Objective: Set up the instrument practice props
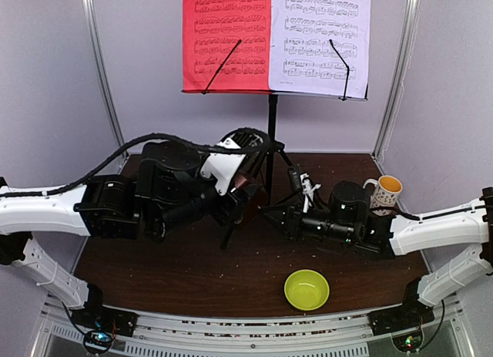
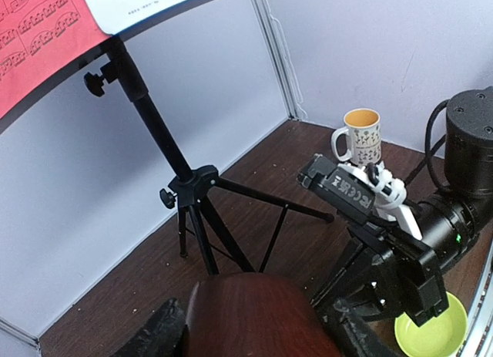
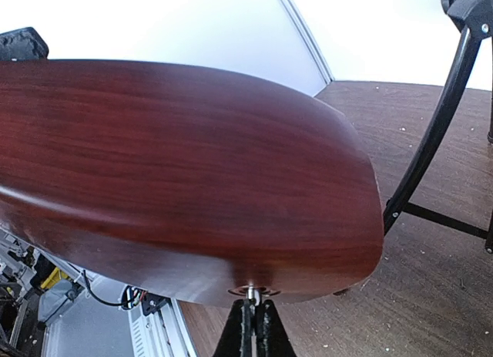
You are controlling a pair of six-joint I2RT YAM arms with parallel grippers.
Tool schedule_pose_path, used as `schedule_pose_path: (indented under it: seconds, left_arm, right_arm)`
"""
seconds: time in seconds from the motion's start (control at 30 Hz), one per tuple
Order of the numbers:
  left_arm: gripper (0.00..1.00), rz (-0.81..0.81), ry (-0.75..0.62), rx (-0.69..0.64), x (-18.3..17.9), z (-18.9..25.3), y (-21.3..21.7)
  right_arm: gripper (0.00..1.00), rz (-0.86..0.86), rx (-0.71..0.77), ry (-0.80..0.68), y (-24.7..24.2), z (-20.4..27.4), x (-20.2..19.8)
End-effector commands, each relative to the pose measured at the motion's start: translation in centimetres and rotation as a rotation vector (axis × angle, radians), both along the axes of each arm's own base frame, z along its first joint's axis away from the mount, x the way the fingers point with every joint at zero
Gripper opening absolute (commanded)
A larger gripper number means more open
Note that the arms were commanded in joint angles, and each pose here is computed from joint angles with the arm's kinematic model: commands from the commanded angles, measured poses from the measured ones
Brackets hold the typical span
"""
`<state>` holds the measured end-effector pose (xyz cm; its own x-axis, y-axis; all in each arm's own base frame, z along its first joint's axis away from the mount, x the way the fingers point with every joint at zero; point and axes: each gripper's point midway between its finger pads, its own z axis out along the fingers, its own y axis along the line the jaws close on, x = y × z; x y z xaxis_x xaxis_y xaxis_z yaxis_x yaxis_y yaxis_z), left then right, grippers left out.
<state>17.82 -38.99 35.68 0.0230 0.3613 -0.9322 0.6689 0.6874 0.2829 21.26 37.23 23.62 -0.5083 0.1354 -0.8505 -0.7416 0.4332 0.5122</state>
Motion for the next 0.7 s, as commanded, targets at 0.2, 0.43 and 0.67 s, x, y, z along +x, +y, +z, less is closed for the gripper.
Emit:
schedule_pose_path:
  seconds: [0.2, 0.43, 0.67]
  left_arm:
    - [0.00, 0.002, -0.065, -0.253, -0.2, 6.8, 1.4]
    - [0.00, -0.015, -0.084, -0.226, -0.4, 6.0, 1.2]
    - [0.00, -0.026, -0.098, -0.221, -0.6, 5.5, 1.6]
  right_arm:
    - [0.00, -0.001, 0.241, 0.119, -0.4, 4.5, 0.9]
    - [0.00, 0.043, 0.365, 0.255, -0.4, 5.7, 0.9]
    - [0.00, 0.063, 0.533, 0.440, -1.0, 6.1, 1.3]
